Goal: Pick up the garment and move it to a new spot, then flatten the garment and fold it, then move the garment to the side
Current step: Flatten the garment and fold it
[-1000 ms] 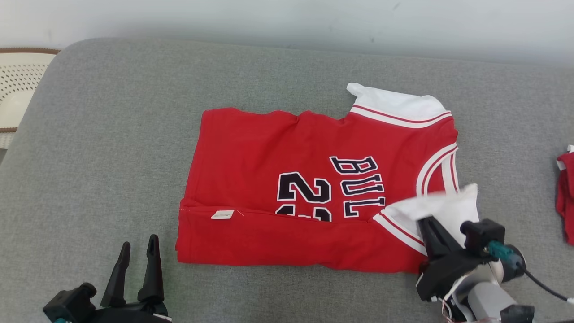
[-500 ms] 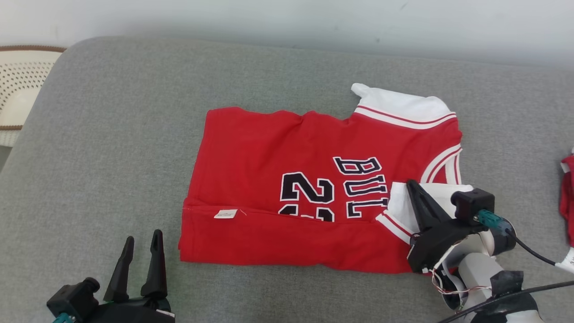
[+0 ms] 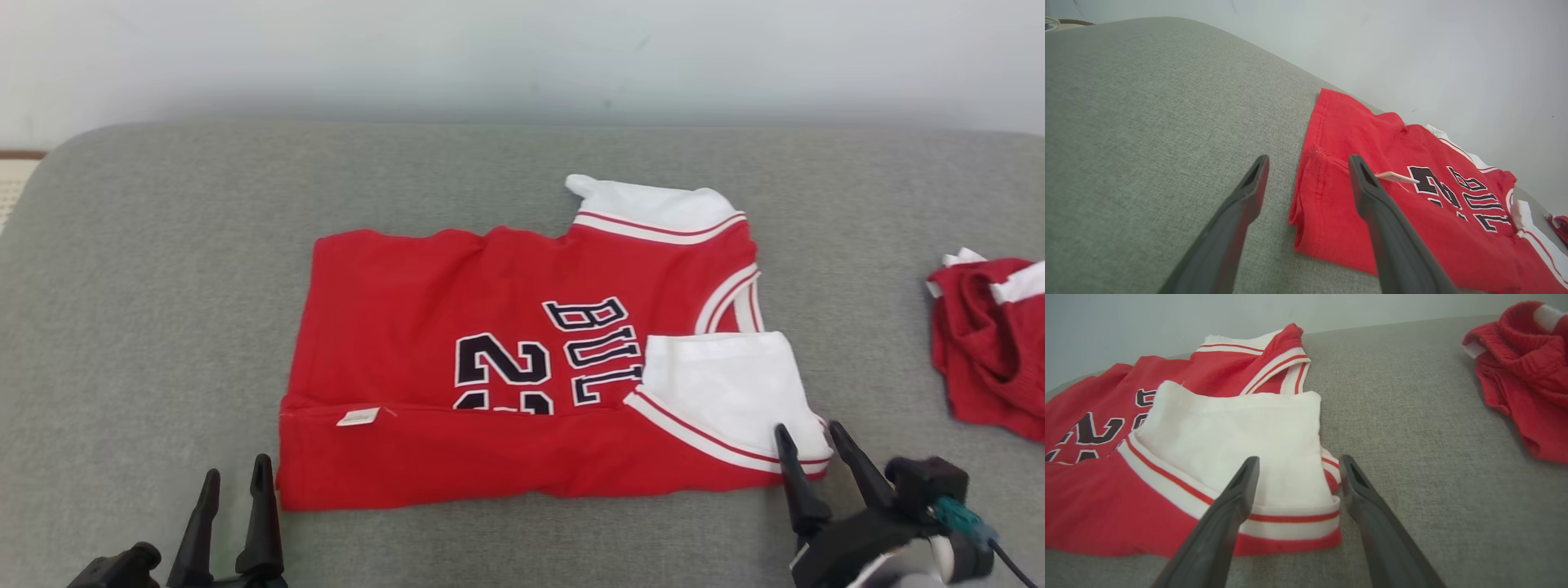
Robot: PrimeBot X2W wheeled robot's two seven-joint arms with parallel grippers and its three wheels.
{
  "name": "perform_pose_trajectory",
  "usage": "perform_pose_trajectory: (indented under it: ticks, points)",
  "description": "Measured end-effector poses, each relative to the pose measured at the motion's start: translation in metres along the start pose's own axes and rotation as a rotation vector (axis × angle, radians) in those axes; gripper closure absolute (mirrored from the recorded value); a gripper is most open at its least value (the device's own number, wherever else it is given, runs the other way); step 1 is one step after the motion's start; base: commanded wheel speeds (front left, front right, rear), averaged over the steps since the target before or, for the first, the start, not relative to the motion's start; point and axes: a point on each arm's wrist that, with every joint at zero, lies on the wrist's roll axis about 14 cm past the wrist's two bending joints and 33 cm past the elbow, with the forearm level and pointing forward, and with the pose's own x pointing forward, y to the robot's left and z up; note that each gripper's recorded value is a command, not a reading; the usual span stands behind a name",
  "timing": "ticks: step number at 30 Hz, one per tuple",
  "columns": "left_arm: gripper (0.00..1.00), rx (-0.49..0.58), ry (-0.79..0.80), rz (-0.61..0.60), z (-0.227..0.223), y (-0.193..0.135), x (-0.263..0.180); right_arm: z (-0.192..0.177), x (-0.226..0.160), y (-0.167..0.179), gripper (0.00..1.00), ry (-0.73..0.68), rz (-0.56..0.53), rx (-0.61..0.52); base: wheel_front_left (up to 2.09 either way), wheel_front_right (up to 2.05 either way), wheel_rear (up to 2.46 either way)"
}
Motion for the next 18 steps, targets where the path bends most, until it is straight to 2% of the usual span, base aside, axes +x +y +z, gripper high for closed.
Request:
perform_pose_trajectory:
  ticks: [7,18]
  points:
    - [0.0,-0.006,0.02,-0.056,-0.009,-0.02,0.007,-0.011,-0.024,-0.019,0.0,0.013,-0.091,0.038,0.0,0.0,0.0]
    - [0.0,-0.001,0.038,-0.058,-0.015,-0.02,0.009,-0.015,-0.011,-0.007,0.0,0.021,-0.073,0.078,0.0,0.0,0.0]
